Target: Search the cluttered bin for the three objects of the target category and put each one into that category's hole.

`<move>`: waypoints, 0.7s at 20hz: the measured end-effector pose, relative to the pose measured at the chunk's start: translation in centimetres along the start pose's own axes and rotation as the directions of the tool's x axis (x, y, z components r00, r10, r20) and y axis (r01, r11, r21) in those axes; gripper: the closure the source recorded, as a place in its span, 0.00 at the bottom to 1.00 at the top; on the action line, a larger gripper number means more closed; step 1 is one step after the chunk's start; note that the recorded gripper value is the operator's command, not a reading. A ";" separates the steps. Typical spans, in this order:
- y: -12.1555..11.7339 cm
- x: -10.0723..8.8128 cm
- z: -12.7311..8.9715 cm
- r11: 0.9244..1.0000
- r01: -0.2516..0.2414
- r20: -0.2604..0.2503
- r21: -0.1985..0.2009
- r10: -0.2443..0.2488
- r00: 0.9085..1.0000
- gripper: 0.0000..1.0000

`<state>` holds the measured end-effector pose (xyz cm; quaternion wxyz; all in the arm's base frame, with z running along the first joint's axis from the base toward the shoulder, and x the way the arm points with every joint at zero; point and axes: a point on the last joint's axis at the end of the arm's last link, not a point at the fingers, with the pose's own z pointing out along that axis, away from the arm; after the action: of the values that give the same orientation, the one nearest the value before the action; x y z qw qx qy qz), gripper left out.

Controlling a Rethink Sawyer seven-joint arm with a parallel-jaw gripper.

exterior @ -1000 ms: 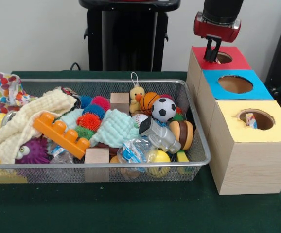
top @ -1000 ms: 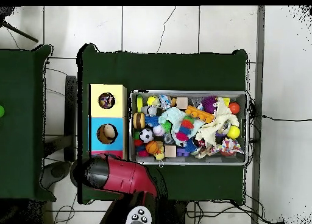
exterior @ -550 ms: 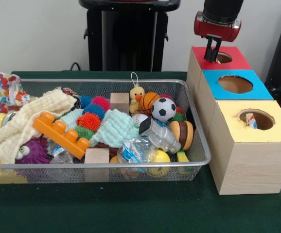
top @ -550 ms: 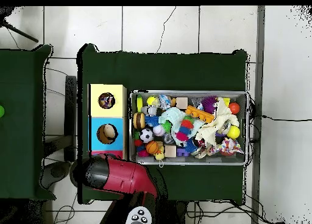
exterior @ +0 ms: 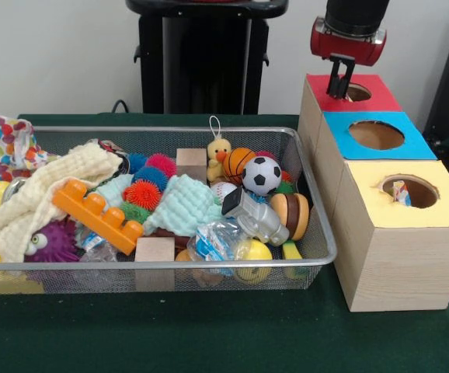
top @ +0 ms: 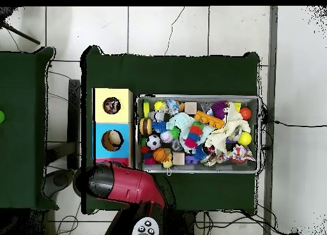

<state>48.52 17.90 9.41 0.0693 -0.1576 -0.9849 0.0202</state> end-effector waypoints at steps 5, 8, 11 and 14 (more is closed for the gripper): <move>0.1 -0.1 -0.5 1.000 0.000 0.009 -0.005 0.000 1.000 1.00; 0.1 -0.2 -0.8 1.000 0.000 0.014 -0.008 0.000 1.000 1.00; 0.2 -0.3 -0.9 1.000 0.000 0.018 -0.010 0.000 1.000 1.00; 0.2 -0.3 -1.0 1.000 0.000 0.018 -0.010 0.000 1.000 1.00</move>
<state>48.95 17.98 10.31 0.0597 -0.1576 -0.9855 0.0167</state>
